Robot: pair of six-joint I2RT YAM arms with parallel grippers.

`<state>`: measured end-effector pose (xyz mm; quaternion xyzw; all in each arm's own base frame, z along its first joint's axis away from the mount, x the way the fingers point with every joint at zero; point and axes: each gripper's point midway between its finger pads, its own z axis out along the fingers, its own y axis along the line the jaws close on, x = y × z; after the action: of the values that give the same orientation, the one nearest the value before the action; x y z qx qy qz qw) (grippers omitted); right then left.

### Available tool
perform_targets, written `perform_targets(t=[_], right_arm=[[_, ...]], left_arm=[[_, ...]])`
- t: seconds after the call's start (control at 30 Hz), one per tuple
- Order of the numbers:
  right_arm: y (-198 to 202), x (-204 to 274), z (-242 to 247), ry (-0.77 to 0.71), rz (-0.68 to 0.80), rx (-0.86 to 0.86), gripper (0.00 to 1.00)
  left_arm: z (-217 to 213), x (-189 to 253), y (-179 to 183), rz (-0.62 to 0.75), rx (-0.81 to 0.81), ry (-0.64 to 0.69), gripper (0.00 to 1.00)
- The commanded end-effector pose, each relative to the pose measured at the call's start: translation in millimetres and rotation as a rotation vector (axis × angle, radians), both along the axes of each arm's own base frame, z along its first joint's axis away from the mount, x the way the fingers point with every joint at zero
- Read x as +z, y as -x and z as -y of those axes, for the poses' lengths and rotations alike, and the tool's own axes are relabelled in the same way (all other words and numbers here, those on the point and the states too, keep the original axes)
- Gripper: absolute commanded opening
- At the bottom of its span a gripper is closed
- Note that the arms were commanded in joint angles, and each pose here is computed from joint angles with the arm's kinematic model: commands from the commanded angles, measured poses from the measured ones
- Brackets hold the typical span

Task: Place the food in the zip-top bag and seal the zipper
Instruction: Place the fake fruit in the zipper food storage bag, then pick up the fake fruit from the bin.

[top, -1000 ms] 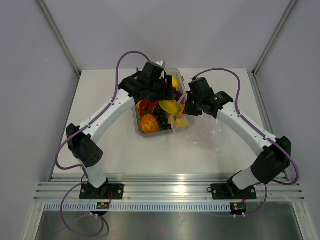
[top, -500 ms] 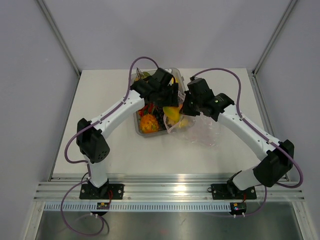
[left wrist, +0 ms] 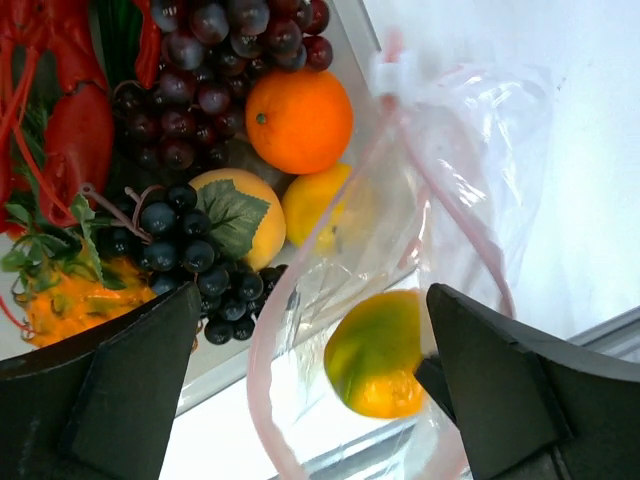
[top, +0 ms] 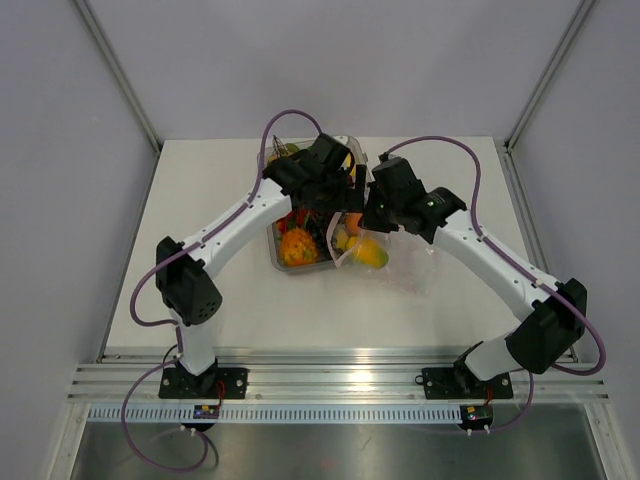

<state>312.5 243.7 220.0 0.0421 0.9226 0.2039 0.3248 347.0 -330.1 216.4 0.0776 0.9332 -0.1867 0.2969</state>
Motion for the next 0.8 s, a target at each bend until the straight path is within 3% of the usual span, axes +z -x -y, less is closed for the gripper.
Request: perform_targets(t=[0.0, 0.2, 0.43, 0.53, 0.77], right_arm=[[-3, 18, -5, -0.049, 0.071, -0.017, 0.0], [0, 22, 10, -0.009, 0.084, -0.055, 0.0], [17, 51, 67, 0.086, 0.172, -0.188, 0.0], [25, 66, 88, 0.101, 0.206, -0.226, 0.0], [30, 81, 104, 0.131, 0.232, -0.258, 0.0]], left_arm=[[-2, 67, -1, 0.146, -0.063, 0.046, 0.99], [-32, 110, 4, 0.184, -0.054, 0.135, 0.99], [-92, 96, -26, 0.168, 0.087, 0.167, 0.99], [-87, 75, -41, 0.117, 0.09, 0.123, 0.99], [-52, 26, -71, -0.022, 0.09, 0.156, 0.94]])
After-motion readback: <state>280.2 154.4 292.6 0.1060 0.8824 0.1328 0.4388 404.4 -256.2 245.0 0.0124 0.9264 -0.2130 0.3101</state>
